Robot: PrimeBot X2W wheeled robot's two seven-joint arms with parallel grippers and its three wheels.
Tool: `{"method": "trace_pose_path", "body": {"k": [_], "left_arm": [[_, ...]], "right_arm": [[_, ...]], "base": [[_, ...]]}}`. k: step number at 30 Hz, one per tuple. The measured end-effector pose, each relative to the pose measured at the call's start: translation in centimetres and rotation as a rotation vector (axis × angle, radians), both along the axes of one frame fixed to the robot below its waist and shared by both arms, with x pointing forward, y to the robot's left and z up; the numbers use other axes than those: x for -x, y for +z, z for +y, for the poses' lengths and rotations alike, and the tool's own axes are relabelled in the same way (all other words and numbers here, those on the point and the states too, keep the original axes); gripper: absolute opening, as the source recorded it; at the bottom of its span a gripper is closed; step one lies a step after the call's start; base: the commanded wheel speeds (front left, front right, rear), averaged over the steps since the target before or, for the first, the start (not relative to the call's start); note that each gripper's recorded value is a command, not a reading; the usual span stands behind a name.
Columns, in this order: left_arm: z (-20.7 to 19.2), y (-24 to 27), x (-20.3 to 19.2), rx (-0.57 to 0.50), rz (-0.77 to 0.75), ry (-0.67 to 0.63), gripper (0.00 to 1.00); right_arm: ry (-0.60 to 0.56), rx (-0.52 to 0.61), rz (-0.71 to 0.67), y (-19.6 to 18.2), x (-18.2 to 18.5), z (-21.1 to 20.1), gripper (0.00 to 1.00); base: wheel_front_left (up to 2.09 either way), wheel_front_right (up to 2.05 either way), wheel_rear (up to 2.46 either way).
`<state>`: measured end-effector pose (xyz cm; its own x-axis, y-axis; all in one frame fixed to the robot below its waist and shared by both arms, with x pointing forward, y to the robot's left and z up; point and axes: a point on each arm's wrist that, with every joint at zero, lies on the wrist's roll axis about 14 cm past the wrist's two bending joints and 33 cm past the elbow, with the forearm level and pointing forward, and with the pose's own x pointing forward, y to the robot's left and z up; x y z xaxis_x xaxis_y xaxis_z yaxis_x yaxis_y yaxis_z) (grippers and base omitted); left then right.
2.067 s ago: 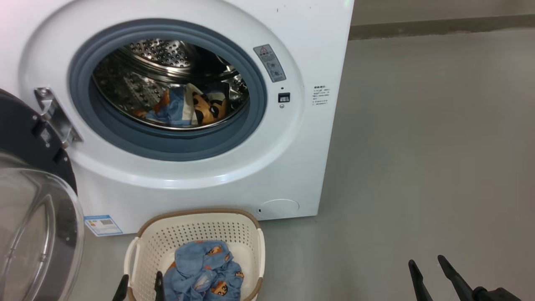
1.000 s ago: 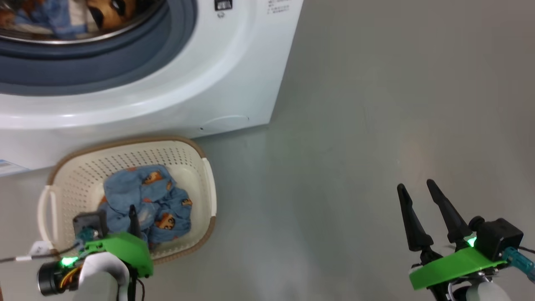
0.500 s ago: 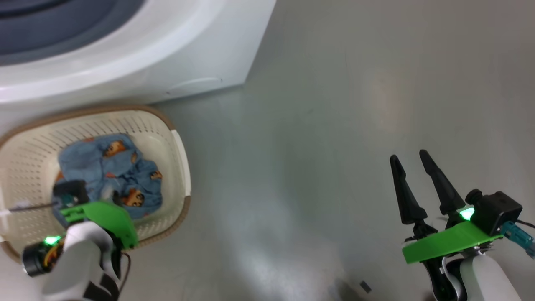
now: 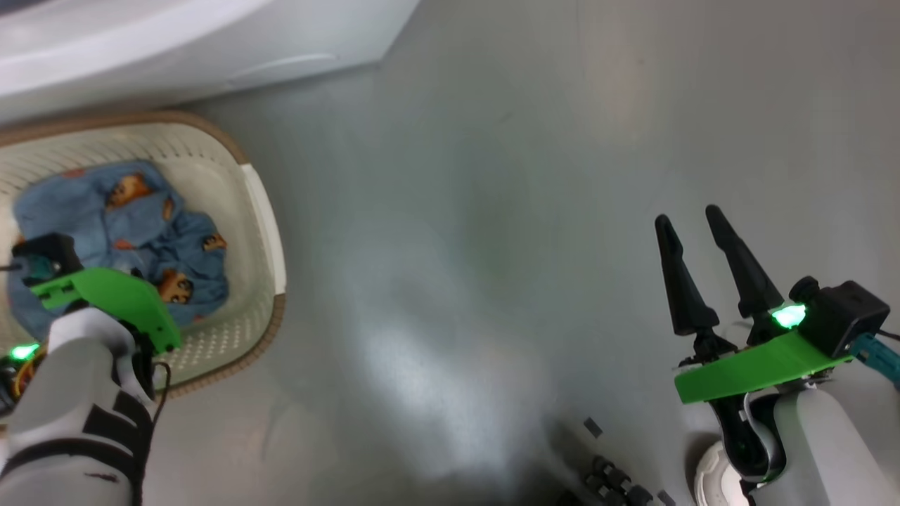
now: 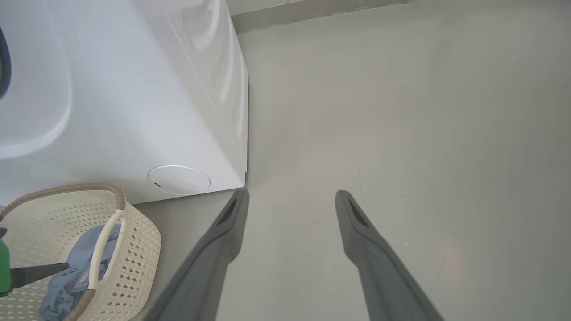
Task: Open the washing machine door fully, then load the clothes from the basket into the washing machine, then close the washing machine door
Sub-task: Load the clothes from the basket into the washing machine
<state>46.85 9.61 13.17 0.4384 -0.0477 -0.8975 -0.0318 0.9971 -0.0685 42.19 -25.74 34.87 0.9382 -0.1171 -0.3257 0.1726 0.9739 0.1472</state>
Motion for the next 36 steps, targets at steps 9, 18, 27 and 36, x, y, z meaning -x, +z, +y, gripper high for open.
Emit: {"method": "trace_pose_path", "body": {"k": [9,18,27,36], "left_arm": [[-0.3,-2.9,-1.0,0.002,0.034,-0.006,1.0],[-0.5,-5.0,-1.6,0.02,0.058,-0.016,1.0],[-1.4,-6.9,-2.3,0.067,0.108,-0.024,1.0],[-1.7,-9.1,-3.0,0.072,0.121,-0.023,1.0]], "right_arm": [[0.01,0.006,0.042,-2.1,-0.7,-0.2,1.0],[0.01,0.019,0.075,-3.6,-0.9,-0.7,1.0],[0.004,0.016,0.112,-5.0,-0.7,-0.8,1.0],[-0.009,0.019,0.145,-6.5,-0.6,-1.3,1.0]], "base": [[0.0,0.0,0.0],[0.0,0.0,0.0],[0.0,0.0,0.0],[0.0,0.0,0.0]]}}
